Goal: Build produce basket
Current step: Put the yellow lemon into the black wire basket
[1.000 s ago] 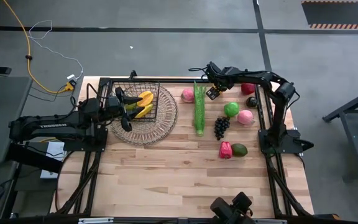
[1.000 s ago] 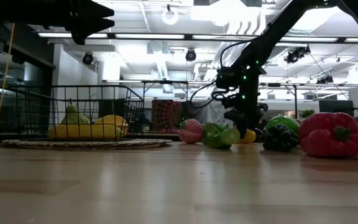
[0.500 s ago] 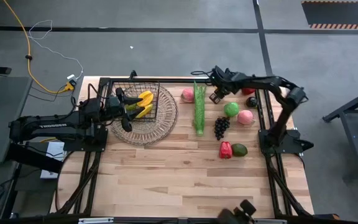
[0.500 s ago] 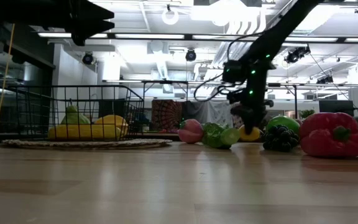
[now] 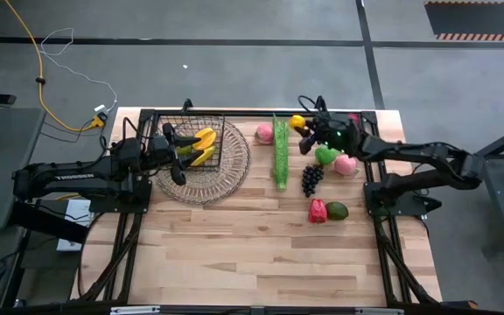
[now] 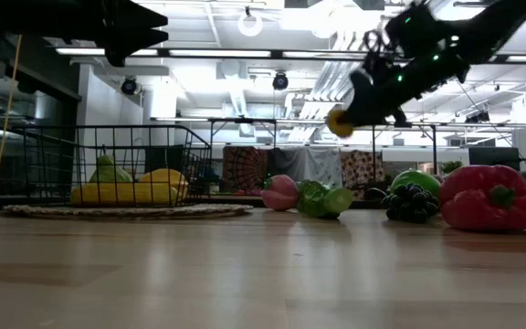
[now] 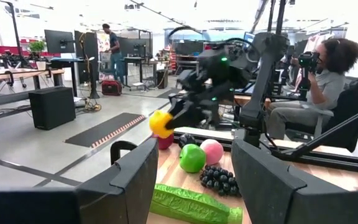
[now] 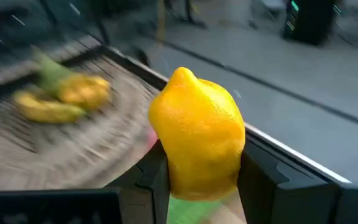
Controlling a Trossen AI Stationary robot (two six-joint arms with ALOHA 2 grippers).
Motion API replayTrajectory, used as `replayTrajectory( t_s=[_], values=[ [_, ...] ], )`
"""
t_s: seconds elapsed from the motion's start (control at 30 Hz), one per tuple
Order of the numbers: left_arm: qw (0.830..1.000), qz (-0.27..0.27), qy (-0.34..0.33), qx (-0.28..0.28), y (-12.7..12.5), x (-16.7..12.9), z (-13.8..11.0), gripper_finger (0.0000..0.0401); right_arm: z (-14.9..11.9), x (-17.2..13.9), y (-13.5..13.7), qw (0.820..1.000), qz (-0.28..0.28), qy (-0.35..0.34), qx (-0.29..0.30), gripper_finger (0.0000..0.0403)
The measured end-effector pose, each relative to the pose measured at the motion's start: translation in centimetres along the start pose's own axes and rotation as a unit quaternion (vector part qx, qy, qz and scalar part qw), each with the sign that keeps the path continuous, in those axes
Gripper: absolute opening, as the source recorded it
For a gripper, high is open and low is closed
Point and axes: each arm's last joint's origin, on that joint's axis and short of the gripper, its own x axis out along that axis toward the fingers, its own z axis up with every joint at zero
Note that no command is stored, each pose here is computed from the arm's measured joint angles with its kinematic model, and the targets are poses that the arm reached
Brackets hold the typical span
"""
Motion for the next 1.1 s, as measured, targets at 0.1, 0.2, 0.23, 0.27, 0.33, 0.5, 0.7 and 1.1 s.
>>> replayTrajectory(
  t_s=[0.1,0.2,0.23,0.27,0.33,0.5,0.7,1.1],
  values=[
    [1.0,0.0,0.0,0.0,0.0,0.0,0.0,0.0193,-0.6,-0.6,1.4,0.998,0.041,-0.042,0.005,0.0122],
    [1.0,0.0,0.0,0.0,0.0,0.0,0.0,0.0193,-1.3,-0.8,2.6,0.995,0.073,-0.065,0.004,0.0123],
    [1.0,0.0,0.0,0.0,0.0,0.0,0.0,0.0193,-1.5,-0.9,2.9,0.994,0.081,-0.073,0.004,0.0123],
    [1.0,0.0,0.0,0.0,0.0,0.0,0.0,0.0193,-1.7,-0.9,3.2,0.993,0.087,-0.08,0.003,0.0123],
    [1.0,0.0,0.0,0.0,0.0,0.0,0.0,0.0193,-1.6,-0.9,3.5,0.992,0.092,-0.087,0.003,0.0123],
    [1.0,0.001,0.0,0.0,0.0,0.0,0.0,0.0193,-1.6,-1.0,3.7,0.991,0.097,-0.087,0.003,0.0123],
    [1.0,0.001,0.0,0.0,0.0,0.0,0.0,0.0193,-1.6,-1.0,3.8,0.991,0.103,-0.086,0.0,0.0123],
    [1.0,0.001,0.0,0.0,0.0,0.0,0.0,0.0193,-1.5,-1.0,3.8,0.991,0.105,-0.087,-0.01,0.0124]
  ],
)
